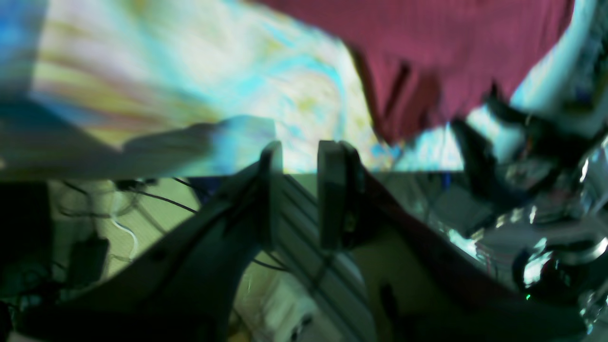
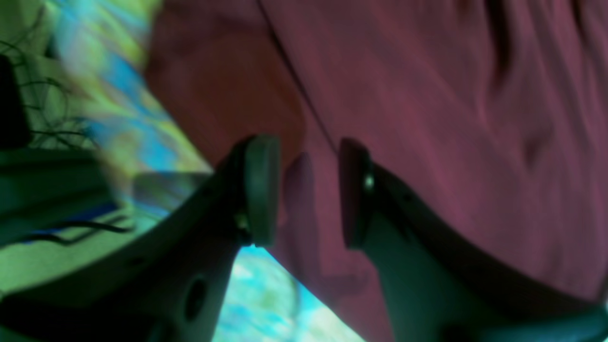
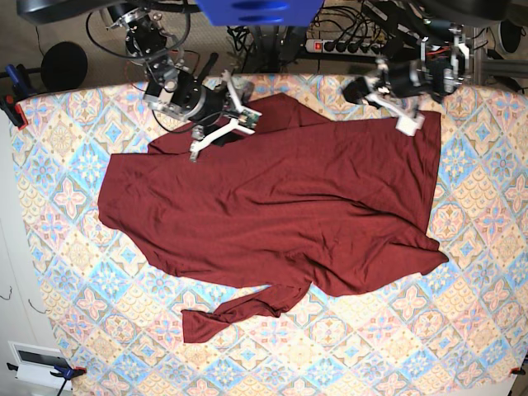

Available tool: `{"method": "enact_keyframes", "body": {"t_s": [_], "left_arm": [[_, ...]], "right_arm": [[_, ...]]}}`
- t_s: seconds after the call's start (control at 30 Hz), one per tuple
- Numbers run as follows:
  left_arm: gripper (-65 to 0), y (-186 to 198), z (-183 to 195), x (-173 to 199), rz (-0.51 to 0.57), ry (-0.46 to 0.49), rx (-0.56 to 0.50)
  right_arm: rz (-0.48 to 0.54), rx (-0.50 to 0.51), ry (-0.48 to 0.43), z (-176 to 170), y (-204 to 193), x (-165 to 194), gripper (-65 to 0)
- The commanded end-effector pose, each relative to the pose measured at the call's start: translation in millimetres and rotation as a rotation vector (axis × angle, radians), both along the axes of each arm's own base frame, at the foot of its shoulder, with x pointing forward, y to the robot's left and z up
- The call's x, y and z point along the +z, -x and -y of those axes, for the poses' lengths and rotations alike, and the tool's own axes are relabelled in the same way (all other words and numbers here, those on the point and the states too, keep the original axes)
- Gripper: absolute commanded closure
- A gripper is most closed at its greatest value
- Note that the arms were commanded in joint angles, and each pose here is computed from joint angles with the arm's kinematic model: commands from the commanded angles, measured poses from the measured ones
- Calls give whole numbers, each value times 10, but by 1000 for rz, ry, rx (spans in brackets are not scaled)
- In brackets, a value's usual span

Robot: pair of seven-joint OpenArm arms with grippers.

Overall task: Layout the t-shirt on the table in an organized manner, then fold the t-shirt properly
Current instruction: 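Move the left gripper beside the right gripper at the collar end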

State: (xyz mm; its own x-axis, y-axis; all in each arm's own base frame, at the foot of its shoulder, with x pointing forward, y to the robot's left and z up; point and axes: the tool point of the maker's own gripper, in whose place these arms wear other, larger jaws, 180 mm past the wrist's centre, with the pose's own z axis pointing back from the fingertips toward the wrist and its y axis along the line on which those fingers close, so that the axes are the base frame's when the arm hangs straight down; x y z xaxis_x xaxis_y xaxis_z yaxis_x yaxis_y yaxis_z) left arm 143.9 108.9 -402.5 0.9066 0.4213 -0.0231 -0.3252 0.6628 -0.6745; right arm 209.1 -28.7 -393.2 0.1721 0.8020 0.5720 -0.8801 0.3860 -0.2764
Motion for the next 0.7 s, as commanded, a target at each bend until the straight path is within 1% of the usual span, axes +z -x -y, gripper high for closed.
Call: {"method": "enact_keyframes", "body": {"t_s": [0.0,0.03,0.1,0.23,0.27,0.33,0.4,0.5,0.53,0.57,0.67], "left_arm": [[-137,-44,159,80,29,36,-41],[-137,-41,306,89,31,62,-66],[-137,-93,479,125,45,100,-81],[-142,-174,719,155,63,143,-88],[-163,-178,784,123,57,143,-95],[-238,-172,854,41,39,132,-110],[-348,-130,945,-36,16,130,-121],[-504,-169,1026,-44,25,125,-123],[-532,-178,1047,-39,27,128,-121],[-542,-186,1060,-33,29,131,-120],[-530,-199,1087,-23,31,139,-114]], "right_arm": [[43,-32,-16,74,-137,110,-204],[50,-56,-9,153,-183,120,-204],[59,-87,0,258,-240,134,-204],[70,-128,12,398,-304,151,-204],[71,-132,13,412,-311,154,-204],[73,-135,14,421,-317,160,-204],[74,-136,14,426,-319,161,-204],[74,-136,13,423,-320,163,-204],[74,-136,13,423,-320,163,-204],[74,-136,13,423,-320,163,-204],[76,-136,12,422,-322,168,-204]]}}
